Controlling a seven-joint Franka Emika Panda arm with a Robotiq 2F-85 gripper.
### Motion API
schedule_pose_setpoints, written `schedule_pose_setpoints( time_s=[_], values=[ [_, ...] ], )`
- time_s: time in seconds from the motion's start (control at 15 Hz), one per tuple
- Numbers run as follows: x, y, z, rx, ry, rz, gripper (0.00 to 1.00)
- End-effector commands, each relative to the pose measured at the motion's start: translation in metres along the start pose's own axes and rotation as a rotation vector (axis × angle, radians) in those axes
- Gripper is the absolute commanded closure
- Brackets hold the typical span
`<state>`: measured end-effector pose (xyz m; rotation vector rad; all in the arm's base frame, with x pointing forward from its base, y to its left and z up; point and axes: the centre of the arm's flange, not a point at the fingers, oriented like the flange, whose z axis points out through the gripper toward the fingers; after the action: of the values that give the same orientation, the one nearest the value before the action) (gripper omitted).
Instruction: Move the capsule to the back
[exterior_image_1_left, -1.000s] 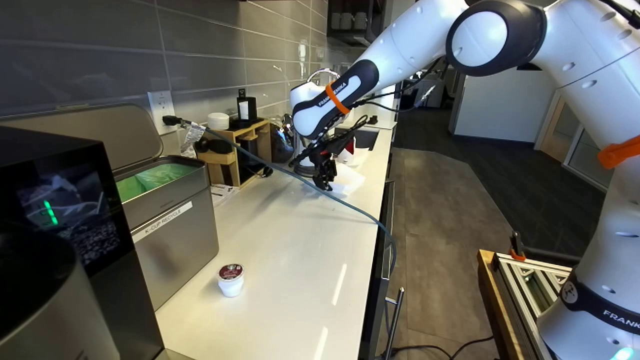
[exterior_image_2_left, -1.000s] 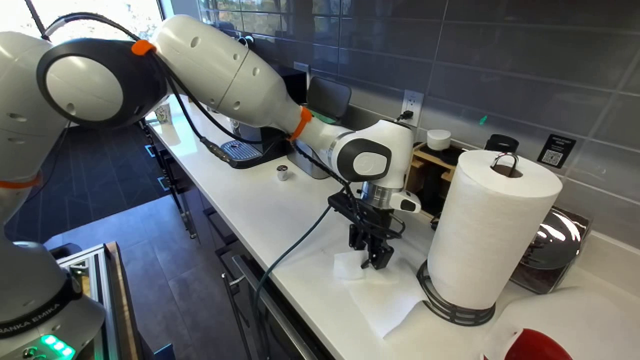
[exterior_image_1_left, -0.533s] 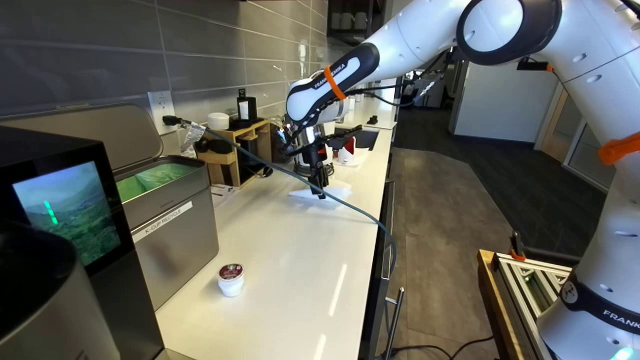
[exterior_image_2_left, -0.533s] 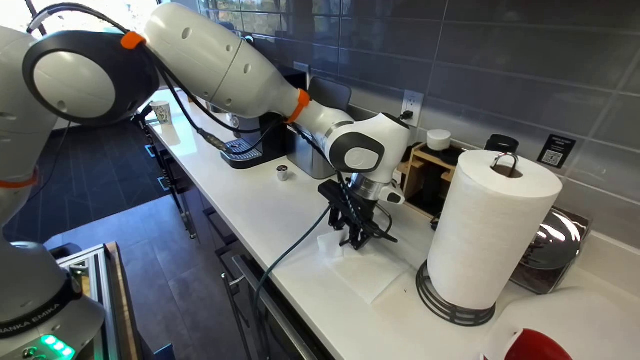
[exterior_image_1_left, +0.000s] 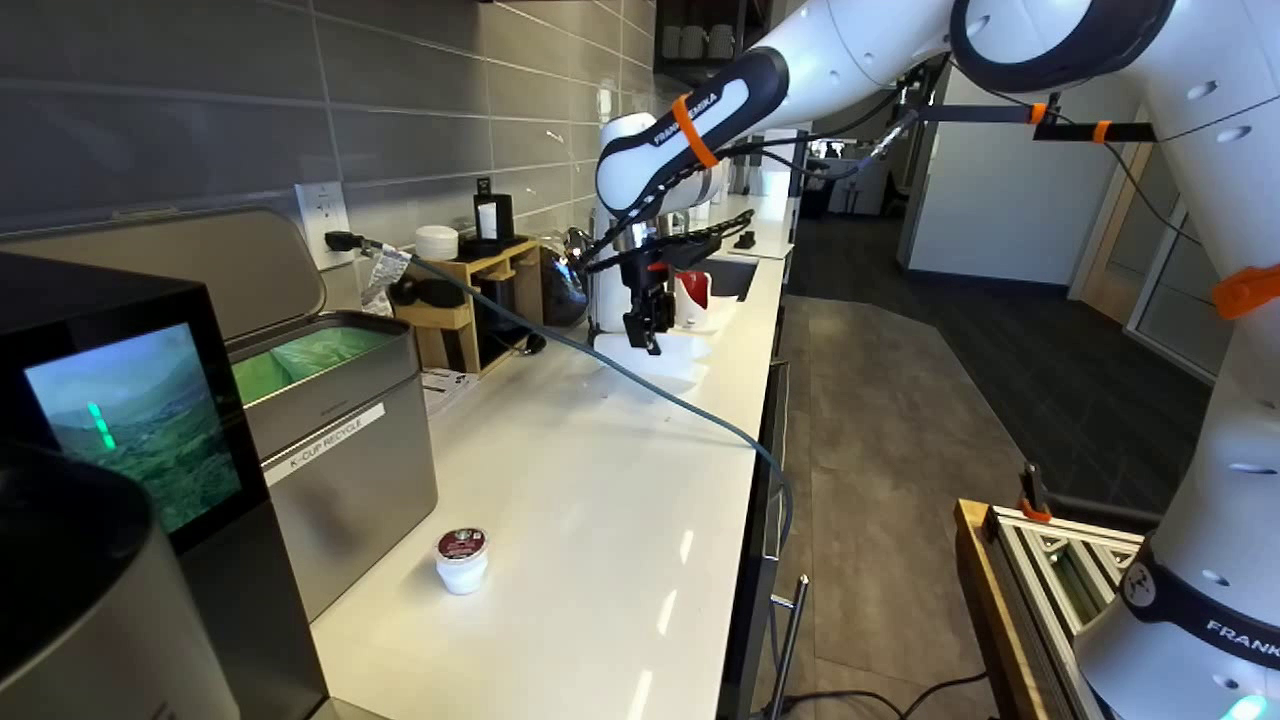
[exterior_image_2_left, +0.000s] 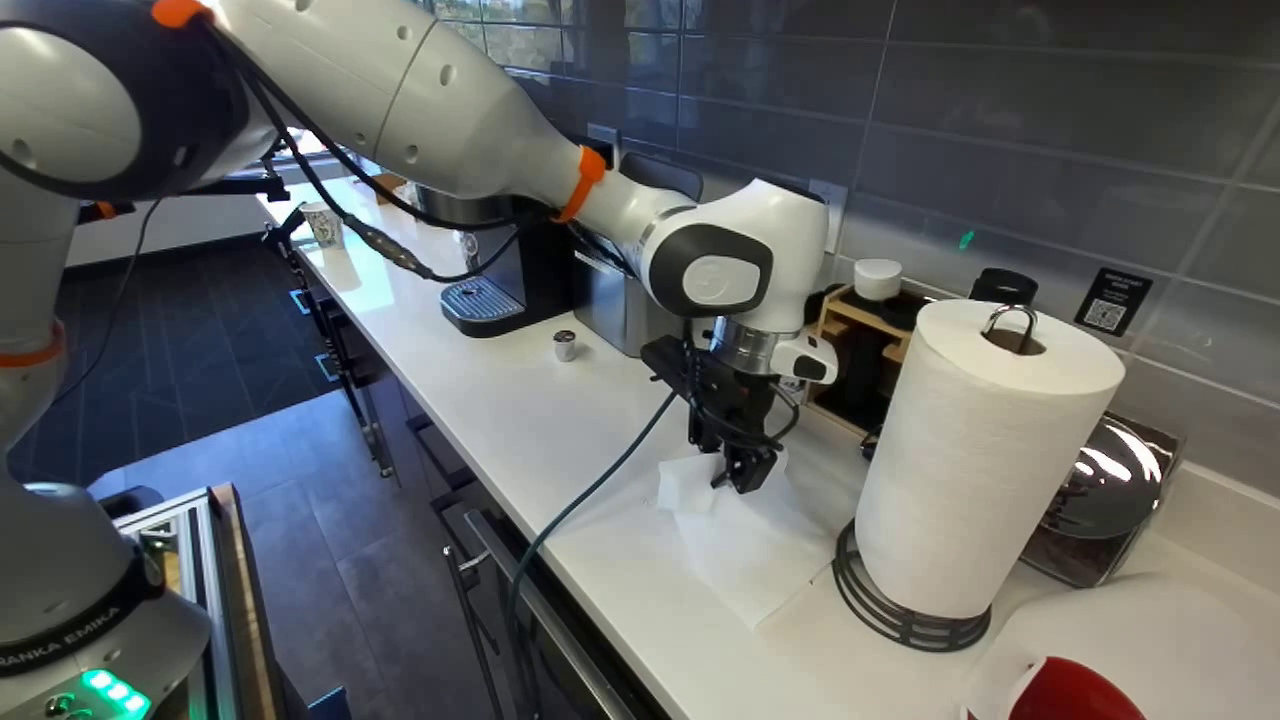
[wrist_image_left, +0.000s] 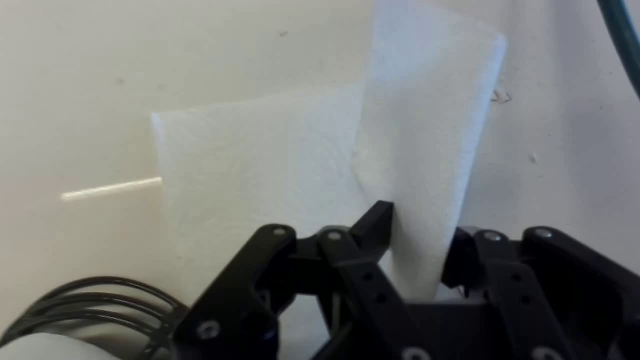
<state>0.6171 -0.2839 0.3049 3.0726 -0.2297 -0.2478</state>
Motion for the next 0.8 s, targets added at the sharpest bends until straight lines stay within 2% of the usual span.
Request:
schedule_pose_setpoints(
  time_s=[0.0,0.27,0.47,0.73],
  values=[
    [-0.04,0.003,-0.005,-0.085,-0.064,0.166,0.97],
    [-0.058,0.016,0.025,-0.08,-0.244,0.29,0.97],
    [-0.061,0.008,0.051,0.017,-0.359,0.247,0.97],
    [-0.054,-0.015,0.063,0.186,-0.38,0.194,0.97]
  ],
)
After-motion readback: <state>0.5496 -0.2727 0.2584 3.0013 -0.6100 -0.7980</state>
